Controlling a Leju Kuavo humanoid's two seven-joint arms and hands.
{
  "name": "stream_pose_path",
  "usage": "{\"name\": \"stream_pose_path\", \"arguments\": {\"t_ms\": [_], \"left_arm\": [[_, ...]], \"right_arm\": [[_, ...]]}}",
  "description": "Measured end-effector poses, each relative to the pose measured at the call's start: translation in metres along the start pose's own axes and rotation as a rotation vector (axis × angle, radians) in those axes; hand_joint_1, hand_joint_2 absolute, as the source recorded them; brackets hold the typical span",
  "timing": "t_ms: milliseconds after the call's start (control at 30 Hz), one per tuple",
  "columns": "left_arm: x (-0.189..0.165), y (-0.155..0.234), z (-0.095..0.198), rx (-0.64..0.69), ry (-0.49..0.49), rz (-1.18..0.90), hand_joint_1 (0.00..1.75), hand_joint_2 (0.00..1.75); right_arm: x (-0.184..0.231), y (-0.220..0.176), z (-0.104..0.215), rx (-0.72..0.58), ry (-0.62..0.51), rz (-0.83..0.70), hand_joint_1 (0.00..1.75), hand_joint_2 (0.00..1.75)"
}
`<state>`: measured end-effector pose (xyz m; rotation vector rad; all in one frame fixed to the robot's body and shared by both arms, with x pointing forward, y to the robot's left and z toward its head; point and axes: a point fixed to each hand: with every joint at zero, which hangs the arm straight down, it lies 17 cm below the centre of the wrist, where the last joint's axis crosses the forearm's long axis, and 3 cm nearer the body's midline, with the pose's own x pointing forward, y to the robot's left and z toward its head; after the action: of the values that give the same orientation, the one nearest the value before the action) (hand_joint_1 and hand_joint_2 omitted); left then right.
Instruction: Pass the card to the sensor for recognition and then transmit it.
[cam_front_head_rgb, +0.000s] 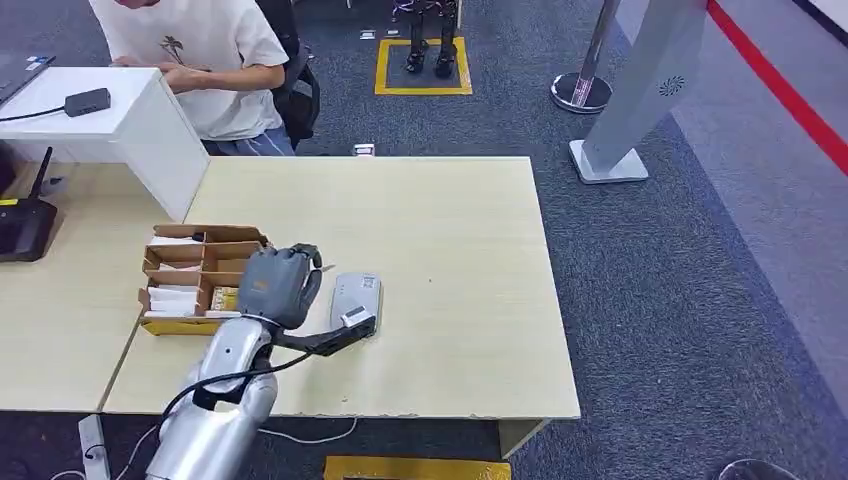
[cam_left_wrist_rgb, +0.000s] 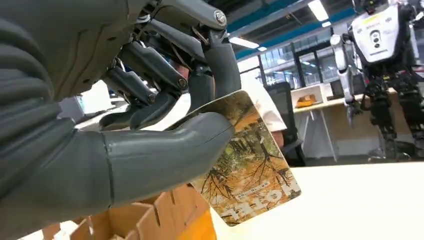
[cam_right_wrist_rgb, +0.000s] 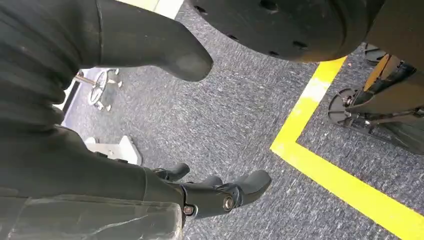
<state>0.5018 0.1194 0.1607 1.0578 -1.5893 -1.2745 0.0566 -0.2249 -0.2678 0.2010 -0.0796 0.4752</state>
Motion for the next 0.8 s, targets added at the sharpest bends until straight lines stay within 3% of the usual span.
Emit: {"name": "stream_pose_path", "arguments": {"t_ms": [800], "left_arm": [[0.02,-0.031,0.002,-0.064,-0.029,0.013,1.75,1.75]], "right_arm": [[0.001,0.001,0.0,0.003,-0.001,0.024,0.0,1.75]]}}
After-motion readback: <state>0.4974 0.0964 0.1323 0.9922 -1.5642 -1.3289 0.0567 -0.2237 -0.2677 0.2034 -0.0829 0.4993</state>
